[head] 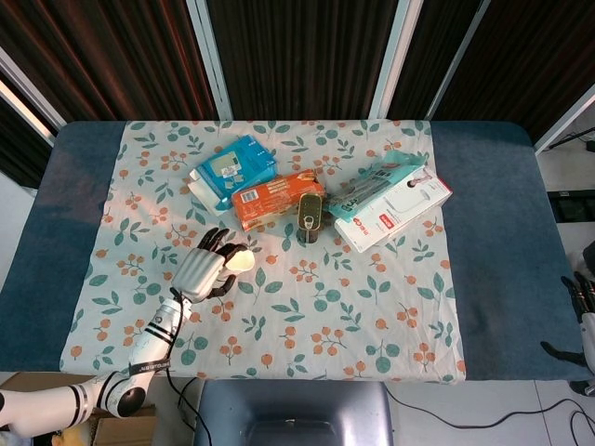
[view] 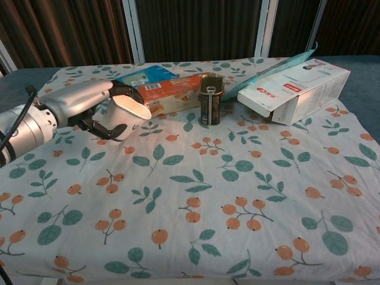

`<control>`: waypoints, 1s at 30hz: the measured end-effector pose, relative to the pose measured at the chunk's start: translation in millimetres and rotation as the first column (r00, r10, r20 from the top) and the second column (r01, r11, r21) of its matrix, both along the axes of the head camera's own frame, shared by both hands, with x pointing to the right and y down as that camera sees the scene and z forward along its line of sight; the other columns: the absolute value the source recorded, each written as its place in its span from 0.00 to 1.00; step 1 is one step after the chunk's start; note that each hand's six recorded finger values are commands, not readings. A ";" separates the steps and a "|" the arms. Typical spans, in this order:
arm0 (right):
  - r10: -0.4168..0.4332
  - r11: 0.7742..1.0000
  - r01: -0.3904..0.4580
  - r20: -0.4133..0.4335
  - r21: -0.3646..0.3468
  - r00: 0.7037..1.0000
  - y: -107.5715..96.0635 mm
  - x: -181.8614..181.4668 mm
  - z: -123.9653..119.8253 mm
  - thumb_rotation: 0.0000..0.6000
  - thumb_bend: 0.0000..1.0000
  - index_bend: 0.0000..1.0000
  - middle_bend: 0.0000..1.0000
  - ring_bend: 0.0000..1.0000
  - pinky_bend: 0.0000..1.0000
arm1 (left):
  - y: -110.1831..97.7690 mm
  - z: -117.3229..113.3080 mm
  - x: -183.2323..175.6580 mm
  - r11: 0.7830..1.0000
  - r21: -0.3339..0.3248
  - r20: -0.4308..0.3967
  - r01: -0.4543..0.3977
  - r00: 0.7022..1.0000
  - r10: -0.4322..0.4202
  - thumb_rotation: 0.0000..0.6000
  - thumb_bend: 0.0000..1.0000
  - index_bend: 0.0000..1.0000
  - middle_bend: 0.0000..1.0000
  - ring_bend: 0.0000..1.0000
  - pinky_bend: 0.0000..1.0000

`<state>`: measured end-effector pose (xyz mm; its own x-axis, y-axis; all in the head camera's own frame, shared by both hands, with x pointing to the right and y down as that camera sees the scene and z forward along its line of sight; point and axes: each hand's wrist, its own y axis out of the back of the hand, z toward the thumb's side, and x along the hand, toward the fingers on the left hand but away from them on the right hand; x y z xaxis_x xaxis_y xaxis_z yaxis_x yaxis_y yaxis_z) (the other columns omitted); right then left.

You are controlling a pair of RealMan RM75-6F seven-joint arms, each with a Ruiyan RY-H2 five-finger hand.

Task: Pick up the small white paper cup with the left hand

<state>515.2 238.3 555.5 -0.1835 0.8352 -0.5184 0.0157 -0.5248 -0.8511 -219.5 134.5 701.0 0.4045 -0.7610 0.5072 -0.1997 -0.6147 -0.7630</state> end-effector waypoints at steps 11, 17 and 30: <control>0.001 1.000 -0.001 -0.014 -0.007 1.000 -0.1 0.7 1.3 1.00 0.11 0.00 0.00 0.00 0.00 | 5.9 38.9 -32.1 0.936 -0.190 -0.285 0.295 0.896 -0.340 1.00 0.51 0.21 0.26 0.01 0.00; -0.002 1.000 0.002 -0.016 -0.007 1.000 -1.5 -0.8 1.8 1.00 0.11 0.00 0.00 0.00 0.00 | 14.5 48.1 -31.5 0.937 -0.214 -0.316 0.277 0.888 -0.335 1.00 0.51 0.12 0.18 0.00 0.00; -0.016 1.000 0.016 -0.013 -0.006 1.000 -6.2 -7.1 2.5 1.00 0.11 0.00 0.00 0.00 0.00 | 16.7 38.1 -39.2 0.947 -0.234 -0.361 0.220 0.885 -0.295 1.00 0.45 0.00 0.00 0.00 0.00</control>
